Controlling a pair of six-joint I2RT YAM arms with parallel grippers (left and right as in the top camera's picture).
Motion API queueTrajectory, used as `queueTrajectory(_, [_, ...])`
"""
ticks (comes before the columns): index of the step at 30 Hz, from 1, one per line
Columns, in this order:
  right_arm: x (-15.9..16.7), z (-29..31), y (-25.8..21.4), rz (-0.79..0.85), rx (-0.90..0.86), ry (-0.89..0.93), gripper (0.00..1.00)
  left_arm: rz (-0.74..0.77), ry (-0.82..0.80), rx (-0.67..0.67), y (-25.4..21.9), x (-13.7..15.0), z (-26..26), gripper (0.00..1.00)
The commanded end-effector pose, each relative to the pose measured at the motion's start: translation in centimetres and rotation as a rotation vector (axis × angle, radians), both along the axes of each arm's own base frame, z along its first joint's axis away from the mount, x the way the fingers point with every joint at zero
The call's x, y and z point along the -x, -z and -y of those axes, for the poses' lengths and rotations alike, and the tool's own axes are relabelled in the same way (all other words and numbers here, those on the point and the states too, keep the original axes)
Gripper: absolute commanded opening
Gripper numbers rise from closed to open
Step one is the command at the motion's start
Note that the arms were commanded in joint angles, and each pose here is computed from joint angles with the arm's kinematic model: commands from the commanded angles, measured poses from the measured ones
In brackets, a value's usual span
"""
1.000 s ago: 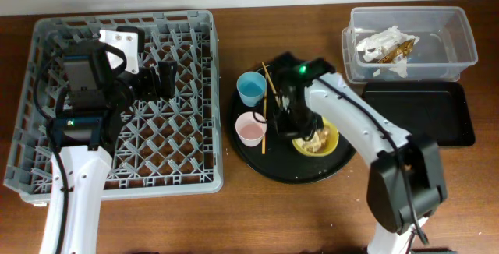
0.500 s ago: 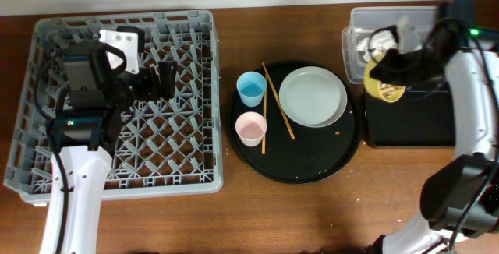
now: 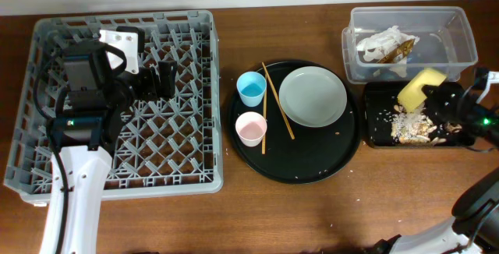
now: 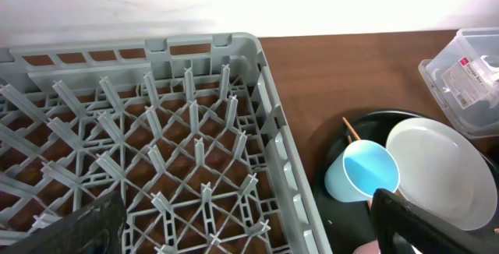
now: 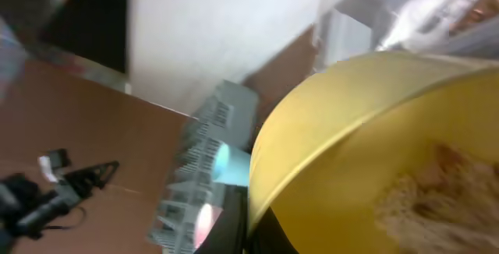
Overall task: Sort waste into correct bins and load items into the dishwasher rack
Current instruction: 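Grasp the yellow bowl with the right gripper and tip scraps onto black tray, then set the yellow bowl down and grasp the pink cup with the right gripper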
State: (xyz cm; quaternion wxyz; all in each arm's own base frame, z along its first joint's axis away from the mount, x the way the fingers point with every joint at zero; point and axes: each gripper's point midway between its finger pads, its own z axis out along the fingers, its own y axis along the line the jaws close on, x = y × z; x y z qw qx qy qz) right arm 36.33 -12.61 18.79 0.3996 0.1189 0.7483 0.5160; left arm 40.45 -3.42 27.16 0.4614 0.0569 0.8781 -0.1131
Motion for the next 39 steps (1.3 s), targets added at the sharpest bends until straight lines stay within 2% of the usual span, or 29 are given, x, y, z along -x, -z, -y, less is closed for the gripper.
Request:
queueTrajectory(1, [0.2, 0.2, -1.9, 0.033, -0.155, 0.001, 0.04, 0.024, 0.015, -0.004, -0.9, -0.2, 0.2, 1.00])
queueTrajectory(8, [0.2, 0.2, -1.9, -0.187, -0.384, 0.027, 0.04, 0.024, 0.015, -0.004, -0.9, -0.2, 0.2, 1.00])
queueTrajectory(11, [0.0, 0.0, -2.0, -0.202, -0.397, 0.020, 0.04, 0.024, 0.015, -0.004, -0.9, -0.2, 0.2, 1.00])
queueTrajectory(14, [-0.8, -3.8, -3.0, -0.182, -0.350, -0.079, 0.04, 0.024, 0.015, -0.004, -0.9, -0.2, 0.2, 1.00])
queueTrajectory(15, [-1.1, -6.5, -3.8, -0.175, -0.306, -0.143, 0.04, 0.024, 0.015, -0.004, -0.9, -0.2, 0.2, 1.00])
queueTrajectory(17, [-1.4, -13.3, -3.8, -0.222, -0.087, -0.245, 0.04, 0.024, 0.015, -0.004, -0.9, -0.2, 0.2, 1.00])
queueTrajectory(19, [-0.4, -19.2, -2.4, -0.313, 0.181, -0.293, 0.04, 0.024, 0.015, -0.004, -0.9, -0.2, 0.2, 1.00])
queueTrajectory(22, [3.9, -24.5, 3.6, -0.542, 0.642, -0.352, 0.04, 0.024, 0.015, -0.004, -0.9, -0.2, 0.2, 1.00])
queueTrajectory(23, [5.4, -24.7, 6.0, -0.640, 0.855, -0.309, 0.04, 0.024, 0.015, -0.004, -0.9, -0.2, 0.2, 1.00])
queueTrajectory(24, [6.7, -25.5, 7.5, -0.694, 0.995, -0.290, 0.04, 0.024, 0.015, -0.004, -0.9, -0.2, 0.2, 1.00])
queueTrajectory(25, [7.5, -26.0, 8.8, -0.732, 1.056, -0.278, 0.04, 0.024, 0.015, -0.004, -0.9, -0.2, 0.2, 1.00])
queueTrajectory(31, [8.6, -26.1, 14.9, -0.922, 1.131, -0.330, 0.05, 0.024, 0.015, -0.004, -0.9, -0.2, 0.2, 1.00])
queueTrajectory(33, [8.1, -26.4, 14.6, -0.906, 1.120, -0.327, 0.24, 0.024, 0.015, -0.004, -0.9, -0.2, 0.2, 1.00])
queueTrajectory(35, [6.8, -27.1, 11.7, -0.858, 1.100, -0.315, 0.30, 0.024, 0.015, -0.004, -0.9, -0.2, 0.2, 1.00])
queueTrajectory(37, [4.0, -28.8, 5.4, -0.713, 1.058, -0.313, 0.38, 0.024, 0.015, -0.004, -0.9, -0.2, 0.2, 1.00])
queueTrajectory(38, [3.0, -30.7, 3.1, -0.622, 0.997, -0.369, 0.40, 0.024, 0.015, -0.004, -0.9, -0.2, 0.2, 1.00])
queueTrajectory(39, [2.2, -32.4, 1.5, -0.551, 0.932, -0.402, 0.46, 0.024, 0.015, -0.004, -0.9, -0.2, 0.2, 1.00])
